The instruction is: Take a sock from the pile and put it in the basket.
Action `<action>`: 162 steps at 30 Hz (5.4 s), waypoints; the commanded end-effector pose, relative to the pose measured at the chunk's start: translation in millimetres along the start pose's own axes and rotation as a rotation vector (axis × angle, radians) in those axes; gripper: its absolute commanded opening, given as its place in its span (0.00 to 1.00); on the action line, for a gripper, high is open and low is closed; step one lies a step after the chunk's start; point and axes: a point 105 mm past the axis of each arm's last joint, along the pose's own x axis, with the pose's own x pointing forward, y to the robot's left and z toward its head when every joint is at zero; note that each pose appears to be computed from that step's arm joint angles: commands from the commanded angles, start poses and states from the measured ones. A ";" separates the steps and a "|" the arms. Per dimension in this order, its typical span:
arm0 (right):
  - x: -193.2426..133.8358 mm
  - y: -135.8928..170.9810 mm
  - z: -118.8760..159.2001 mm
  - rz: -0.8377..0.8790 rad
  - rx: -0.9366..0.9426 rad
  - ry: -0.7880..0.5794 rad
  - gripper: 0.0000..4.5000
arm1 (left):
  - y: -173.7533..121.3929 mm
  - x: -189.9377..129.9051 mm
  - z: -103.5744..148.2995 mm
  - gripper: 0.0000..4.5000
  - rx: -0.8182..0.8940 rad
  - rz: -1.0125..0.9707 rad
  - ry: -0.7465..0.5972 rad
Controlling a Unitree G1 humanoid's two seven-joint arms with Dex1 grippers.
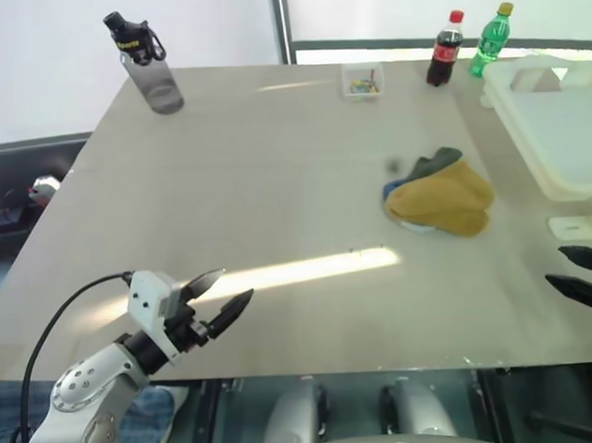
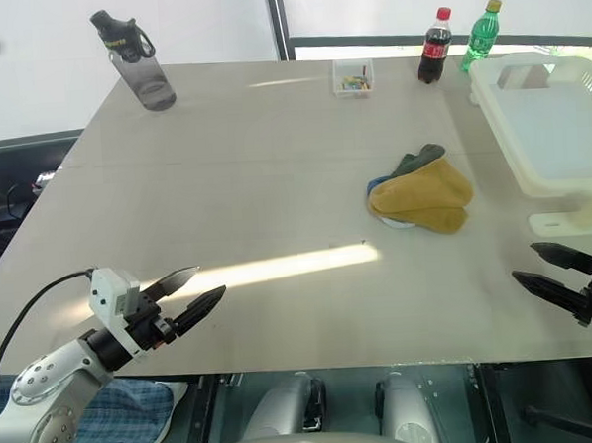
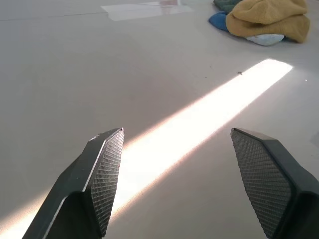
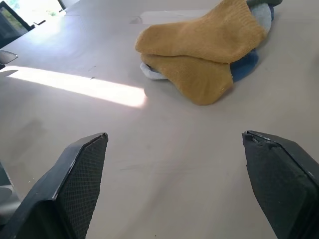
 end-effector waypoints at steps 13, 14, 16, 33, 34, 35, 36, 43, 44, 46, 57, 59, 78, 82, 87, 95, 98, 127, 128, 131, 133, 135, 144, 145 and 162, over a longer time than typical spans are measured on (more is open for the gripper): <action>10.3 1.7 20.4 0.021 -0.110 -0.033 0.99 | -0.1 -6.6 6.2 0.81 0.098 -0.004 -0.017; 10.6 1.8 20.5 0.021 -0.110 -0.033 0.99 | 0.0 -6.5 6.8 0.81 0.099 -0.004 -0.019; 11.4 2.1 21.3 0.021 -0.112 -0.034 0.99 | 0.4 -6.1 8.0 0.81 0.100 -0.005 -0.023; 12.2 7.5 24.3 0.021 -0.134 -0.053 0.99 | -1.5 3.0 14.6 0.81 0.105 -0.036 -0.045; 12.2 7.6 24.3 0.020 -0.135 -0.054 0.99 | -1.7 3.7 14.7 0.81 0.105 -0.040 -0.045; 12.2 7.9 24.3 0.019 -0.136 -0.055 0.99 | -1.9 4.7 14.9 0.81 0.107 -0.044 -0.045; 12.2 8.1 24.3 0.018 -0.137 -0.056 0.99 | -2.1 5.8 15.2 0.81 0.107 -0.047 -0.045; 12.0 8.4 24.5 0.006 -0.144 -0.062 0.99 | -2.7 10.6 16.9 0.81 0.111 -0.066 -0.050; 12.1 8.4 24.4 0.005 -0.144 -0.063 0.99 | -2.5 10.6 16.9 0.81 0.111 -0.067 -0.050; 12.8 7.5 23.9 0.000 -0.145 -0.063 0.99 | -2.1 10.7 17.1 0.81 0.112 -0.071 -0.050; 60.1 16.1 40.8 0.009 -0.241 -0.110 0.99 | -6.7 11.0 21.6 0.81 0.126 -0.142 -0.050; 77.8 26.1 45.3 0.038 -0.252 -0.124 0.99 | -6.2 10.7 22.4 0.81 0.131 -0.147 -0.049; 186.6 45.0 26.9 -0.193 -0.584 -0.026 0.99 | -4.7 7.7 31.6 0.81 0.149 -0.155 -0.075; 200.5 51.7 25.4 -0.193 -0.618 -0.031 0.99 | -3.6 8.8 29.5 0.81 0.155 -0.163 -0.068; 217.6 63.4 31.2 -0.190 -0.611 -0.085 0.87 | -4.1 10.2 30.3 0.81 0.156 -0.171 -0.075; 223.8 54.1 25.1 -0.244 -0.647 -0.043 0.04 | -4.6 11.4 28.5 0.81 0.157 -0.177 -0.075; 223.8 50.8 26.8 -0.252 -0.672 -0.035 0.02 | -4.6 12.4 28.5 0.81 0.157 -0.175 -0.079; 233.4 51.1 33.2 -0.243 -0.573 -0.061 0.15 | -6.9 11.4 23.2 0.81 0.153 -0.174 -0.076; 233.0 50.5 33.0 -0.245 -0.573 -0.059 0.05 | -6.8 11.6 23.6 0.81 0.154 -0.175 -0.077; 232.5 50.6 33.0 -0.247 -0.579 -0.059 0.01 | -6.6 11.3 23.6 0.81 0.155 -0.176 -0.075; 232.3 51.4 33.2 -0.247 -0.585 -0.060 0.01 | -6.8 11.1 23.7 0.81 0.155 -0.179 -0.074; 231.8 51.7 33.1 -0.249 -0.590 -0.060 0.01 | -6.7 11.6 23.7 0.81 0.155 -0.181 -0.073; 229.9 63.2 41.0 -0.219 -0.604 -0.095 0.01 | -7.6 11.9 22.3 0.81 0.154 -0.188 -0.068; 229.2 63.2 41.0 -0.221 -0.608 -0.093 0.01 | -7.9 11.8 22.2 0.81 0.154 -0.189 -0.068; 227.1 50.1 21.5 -0.259 -0.579 0.013 0.46 | -9.1 11.7 21.1 0.81 0.152 -0.188 -0.067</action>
